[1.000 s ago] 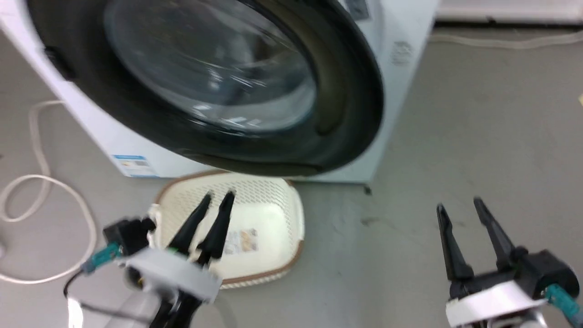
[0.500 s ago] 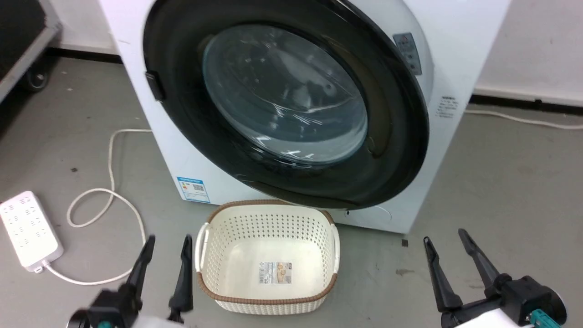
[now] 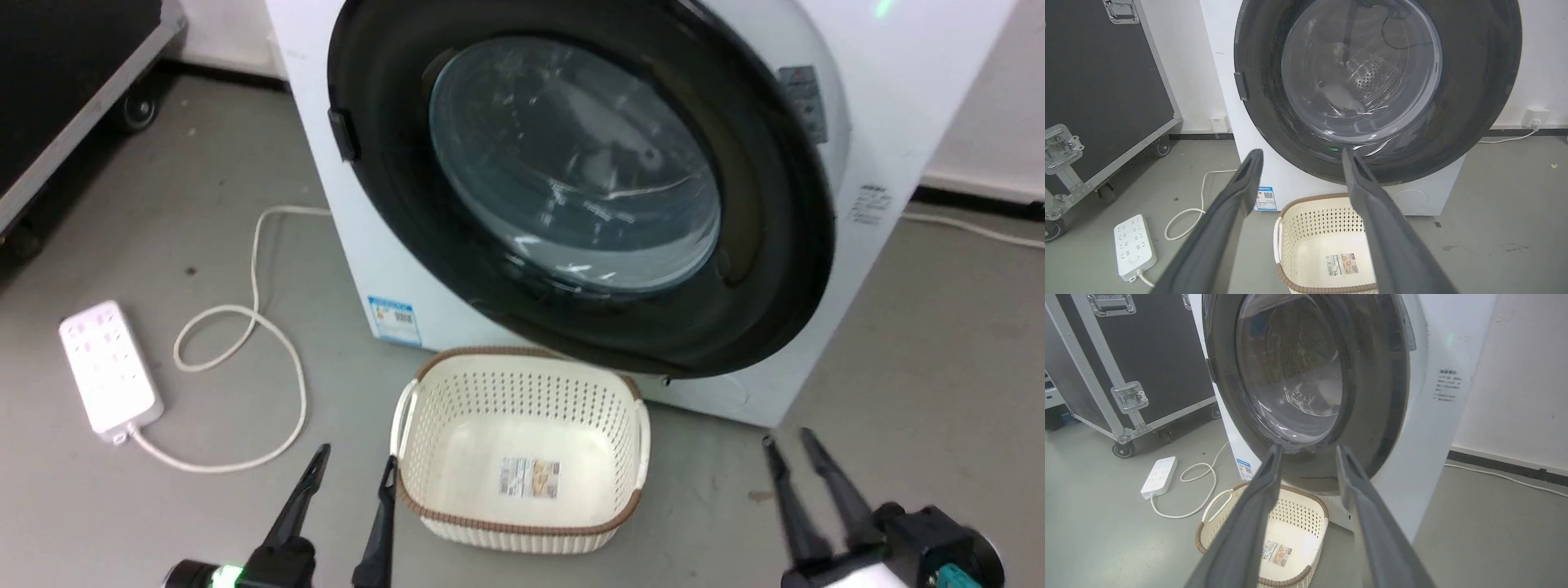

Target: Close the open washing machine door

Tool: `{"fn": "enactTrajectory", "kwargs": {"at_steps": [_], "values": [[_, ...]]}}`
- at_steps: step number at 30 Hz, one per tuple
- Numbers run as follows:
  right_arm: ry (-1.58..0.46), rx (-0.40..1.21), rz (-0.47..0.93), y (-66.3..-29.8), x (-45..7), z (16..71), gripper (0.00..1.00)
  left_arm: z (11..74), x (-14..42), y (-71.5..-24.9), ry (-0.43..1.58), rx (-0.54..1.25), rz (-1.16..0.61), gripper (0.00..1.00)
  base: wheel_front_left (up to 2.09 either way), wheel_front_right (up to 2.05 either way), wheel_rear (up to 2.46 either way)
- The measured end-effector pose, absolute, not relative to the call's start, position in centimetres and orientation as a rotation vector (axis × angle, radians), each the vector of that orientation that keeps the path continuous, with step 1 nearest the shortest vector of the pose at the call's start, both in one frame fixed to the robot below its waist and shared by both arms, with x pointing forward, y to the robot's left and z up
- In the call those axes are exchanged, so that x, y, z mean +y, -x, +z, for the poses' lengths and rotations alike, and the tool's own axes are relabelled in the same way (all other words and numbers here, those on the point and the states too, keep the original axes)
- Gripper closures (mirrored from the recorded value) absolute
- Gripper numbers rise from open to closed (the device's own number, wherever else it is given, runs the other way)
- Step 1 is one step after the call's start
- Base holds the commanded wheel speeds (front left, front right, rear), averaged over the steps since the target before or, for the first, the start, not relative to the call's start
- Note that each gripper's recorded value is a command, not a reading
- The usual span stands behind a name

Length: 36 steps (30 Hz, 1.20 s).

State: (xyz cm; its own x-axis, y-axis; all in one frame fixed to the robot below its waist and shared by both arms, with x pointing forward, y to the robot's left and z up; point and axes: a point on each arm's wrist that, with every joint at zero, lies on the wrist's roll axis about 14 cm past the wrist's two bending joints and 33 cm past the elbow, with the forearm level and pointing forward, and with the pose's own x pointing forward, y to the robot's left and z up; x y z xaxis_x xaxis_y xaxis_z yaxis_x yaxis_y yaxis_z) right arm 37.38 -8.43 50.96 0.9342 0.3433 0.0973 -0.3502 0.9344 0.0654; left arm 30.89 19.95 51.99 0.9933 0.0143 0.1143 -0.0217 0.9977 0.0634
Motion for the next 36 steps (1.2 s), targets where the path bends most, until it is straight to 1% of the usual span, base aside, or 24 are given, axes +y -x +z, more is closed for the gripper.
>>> {"fn": "enactTrajectory", "kwargs": {"at_steps": [4,6,9,13,17,20,24,28,29,34,36], "values": [[-0.083,-0.094,0.39,-39.0,-7.2,51.1,1.0,51.7,19.5,-31.6,-0.061,-0.102,0.017,0.0,0.0,0.0,0.0],[-0.048,-0.111,0.443,-40.4,-6.1,51.4,1.0,51.5,19.2,-32.3,-0.054,-0.093,0.013,0.0,0.0,0.0,0.0],[0.002,-0.084,0.504,-43.0,-5.1,50.7,1.0,51.2,18.6,-33.4,-0.048,-0.084,0.004,0.0,0.0,0.0,0.0],[0.041,-0.028,0.55,-46.7,-4.7,49.8,1.0,50.6,18.6,-34.4,-0.046,-0.06,0.01,0.0,0.0,0.0,0.0],[0.074,-0.023,0.575,-50.8,-4.7,50.0,1.0,49.7,18.8,-35.1,-0.051,-0.031,0.019,0.0,0.0,0.0,0.0],[0.094,-0.003,0.568,-53.5,-5.3,49.5,1.0,49.0,18.8,-35.4,-0.052,-0.007,0.026,0.0,0.0,0.0,0.0],[0.056,0.037,0.541,-56.2,-5.9,48.6,1.0,48.5,19.3,-35.7,-0.056,0.013,0.05,0.0,0.0,0.0,0.0],[0.046,0.052,0.488,-58.8,-7.3,48.3,1.0,47.9,19.4,-35.9,-0.059,0.031,0.054,0.0,0.0,0.0,0.0],[0.044,0.052,0.456,-59.9,-8.2,48.5,1.0,47.8,19.4,-36.1,-0.06,0.035,0.058,0.0,0.0,0.0,0.0],[0.022,0.056,0.399,-61.7,-9.3,48.7,1.0,47.4,19.3,-36.4,-0.061,0.044,0.054,0.0,0.0,0.0,0.0],[0.018,0.06,0.397,-61.8,-9.3,48.6,1.0,47.5,19.2,-36.7,-0.062,0.038,0.049,0.0,0.0,0.0,0.0]]}}
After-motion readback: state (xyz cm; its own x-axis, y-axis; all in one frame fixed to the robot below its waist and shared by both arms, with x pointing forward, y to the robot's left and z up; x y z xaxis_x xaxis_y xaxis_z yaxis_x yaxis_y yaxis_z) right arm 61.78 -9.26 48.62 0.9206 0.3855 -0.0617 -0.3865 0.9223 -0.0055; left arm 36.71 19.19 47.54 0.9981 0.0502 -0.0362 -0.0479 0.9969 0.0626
